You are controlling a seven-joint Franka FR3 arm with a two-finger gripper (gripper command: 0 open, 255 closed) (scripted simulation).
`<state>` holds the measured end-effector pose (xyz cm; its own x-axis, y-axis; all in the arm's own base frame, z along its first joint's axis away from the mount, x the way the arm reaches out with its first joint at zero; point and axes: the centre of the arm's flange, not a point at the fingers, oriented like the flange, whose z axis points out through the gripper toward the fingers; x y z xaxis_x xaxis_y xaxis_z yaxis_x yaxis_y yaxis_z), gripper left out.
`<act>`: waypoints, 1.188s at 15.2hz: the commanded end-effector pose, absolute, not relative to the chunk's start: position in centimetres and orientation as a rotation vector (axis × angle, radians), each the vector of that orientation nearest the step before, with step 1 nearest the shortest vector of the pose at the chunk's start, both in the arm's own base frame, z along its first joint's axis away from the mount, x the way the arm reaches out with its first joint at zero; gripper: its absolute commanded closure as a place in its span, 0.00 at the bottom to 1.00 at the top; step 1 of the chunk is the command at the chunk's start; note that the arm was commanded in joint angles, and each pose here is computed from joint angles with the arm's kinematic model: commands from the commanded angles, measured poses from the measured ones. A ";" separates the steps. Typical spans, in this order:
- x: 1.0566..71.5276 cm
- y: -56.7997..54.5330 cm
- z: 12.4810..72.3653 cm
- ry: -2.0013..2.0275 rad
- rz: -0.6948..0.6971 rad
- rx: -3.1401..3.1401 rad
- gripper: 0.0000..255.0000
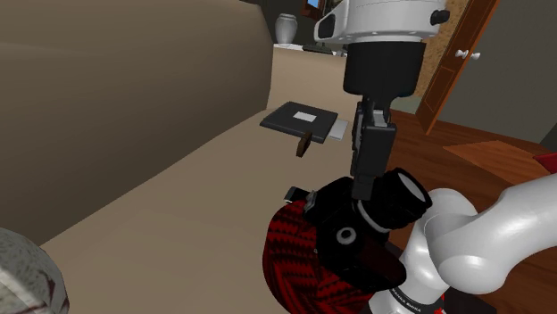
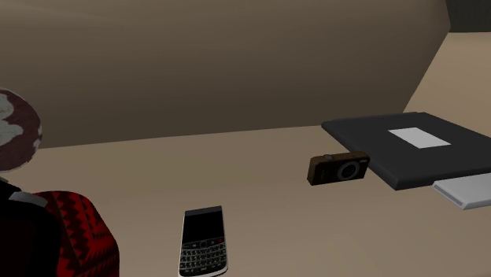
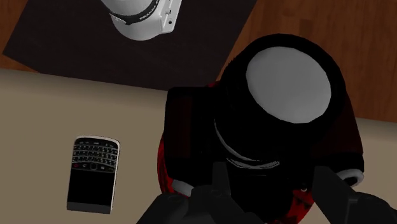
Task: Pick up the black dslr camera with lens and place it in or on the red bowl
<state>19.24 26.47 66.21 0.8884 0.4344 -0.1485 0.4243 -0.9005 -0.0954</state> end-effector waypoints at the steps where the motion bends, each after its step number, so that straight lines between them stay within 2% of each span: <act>1: 19.2 26.7 65.9 -0.688 0.273 -2.995 1.00; 2: 19.2 26.6 65.8 -0.688 0.273 -2.995 0.00; 7: 19.2 26.7 65.9 -0.688 0.273 -2.995 0.00; 11: 20.1 26.6 70.8 -0.688 0.273 -2.995 0.00; 18: 20.1 26.6 70.8 -0.688 0.273 -2.995 0.00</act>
